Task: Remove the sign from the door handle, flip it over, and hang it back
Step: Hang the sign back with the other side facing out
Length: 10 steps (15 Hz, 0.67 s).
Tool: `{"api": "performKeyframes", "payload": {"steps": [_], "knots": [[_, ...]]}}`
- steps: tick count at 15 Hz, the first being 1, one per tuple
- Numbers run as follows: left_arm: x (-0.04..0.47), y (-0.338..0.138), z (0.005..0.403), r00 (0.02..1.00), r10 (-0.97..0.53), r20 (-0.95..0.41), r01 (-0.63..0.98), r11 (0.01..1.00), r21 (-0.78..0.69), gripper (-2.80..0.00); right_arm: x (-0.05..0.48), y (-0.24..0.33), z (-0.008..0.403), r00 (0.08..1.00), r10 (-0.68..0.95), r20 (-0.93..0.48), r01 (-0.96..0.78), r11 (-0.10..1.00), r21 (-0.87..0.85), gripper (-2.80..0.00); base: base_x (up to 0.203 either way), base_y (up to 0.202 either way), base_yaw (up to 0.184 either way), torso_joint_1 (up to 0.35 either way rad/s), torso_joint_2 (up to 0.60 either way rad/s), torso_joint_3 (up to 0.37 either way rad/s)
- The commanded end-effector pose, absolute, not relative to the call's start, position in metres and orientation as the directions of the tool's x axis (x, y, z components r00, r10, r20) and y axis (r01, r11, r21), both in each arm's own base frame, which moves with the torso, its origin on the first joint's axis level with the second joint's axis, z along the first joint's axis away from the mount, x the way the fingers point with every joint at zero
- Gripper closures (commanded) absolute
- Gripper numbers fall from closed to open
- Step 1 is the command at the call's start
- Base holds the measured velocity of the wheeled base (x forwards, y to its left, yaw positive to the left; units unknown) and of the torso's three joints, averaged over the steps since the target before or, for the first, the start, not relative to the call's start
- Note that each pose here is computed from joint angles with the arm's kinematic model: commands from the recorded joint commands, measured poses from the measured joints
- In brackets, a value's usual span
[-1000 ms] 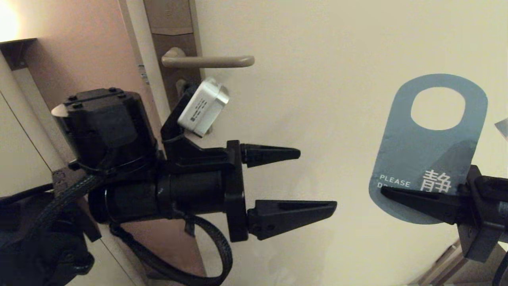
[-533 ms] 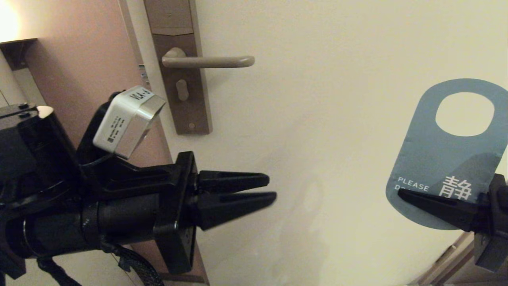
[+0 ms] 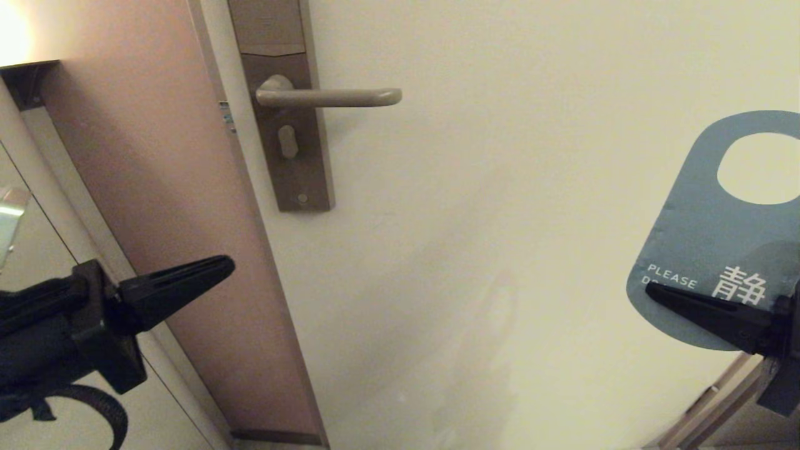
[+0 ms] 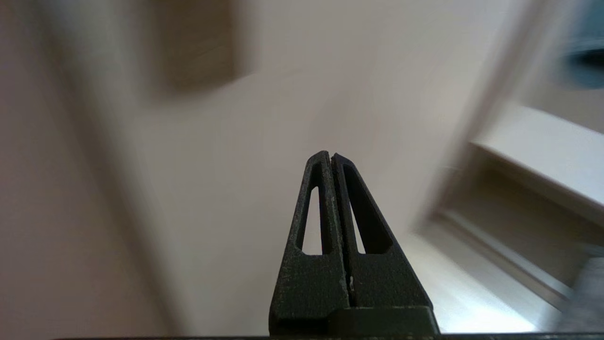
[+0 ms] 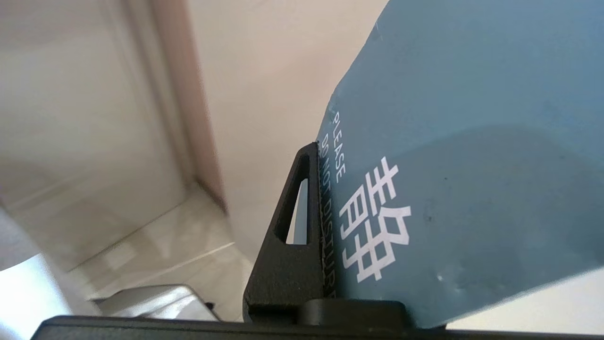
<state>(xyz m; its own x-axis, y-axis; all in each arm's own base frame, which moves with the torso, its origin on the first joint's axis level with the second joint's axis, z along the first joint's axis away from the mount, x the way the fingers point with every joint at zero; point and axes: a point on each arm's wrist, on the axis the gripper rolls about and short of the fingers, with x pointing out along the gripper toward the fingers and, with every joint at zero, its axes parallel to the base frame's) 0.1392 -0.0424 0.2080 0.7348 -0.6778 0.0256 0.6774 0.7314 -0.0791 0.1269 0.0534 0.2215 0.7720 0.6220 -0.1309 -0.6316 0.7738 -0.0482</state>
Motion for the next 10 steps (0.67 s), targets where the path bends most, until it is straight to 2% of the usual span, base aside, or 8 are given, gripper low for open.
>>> {"api": "performKeyframes", "payload": {"steps": [1, 3, 5, 10], "knots": [[0.111, -0.025, 0.198, 0.815, -0.576, 0.060, 0.579, 0.813, -0.062, 0.00, 0.126, 0.053, 0.223, 0.787, 0.604, -0.124, -0.614, 0.788, -0.055, 0.00, 0.000, 0.000, 0.000, 0.000, 0.00, 0.000], [0.097, -0.015, 0.179, 0.904, -0.426, 0.036, 0.427, 0.901, -0.079, 0.00, 0.127, 0.052, 0.222, 0.798, 0.589, -0.126, -0.599, 0.799, -0.057, 0.00, 0.000, 0.000, 0.000, 0.000, 0.00, 0.000], [0.084, -0.008, 0.163, 0.951, -0.308, 0.014, 0.308, 0.947, -0.088, 0.00, 0.125, 0.052, 0.224, 0.803, 0.584, -0.119, -0.593, 0.803, -0.062, 0.00, 0.000, 0.000, 0.000, 0.000, 0.00, 0.000], [0.049, -0.004, 0.136, 0.980, -0.196, -0.037, 0.192, 0.977, -0.095, 0.00, 0.122, 0.049, 0.227, 0.840, 0.534, -0.098, -0.541, 0.837, -0.077, 0.00, 0.000, 0.000, 0.000, 0.000, 0.00, 0.000]]}}
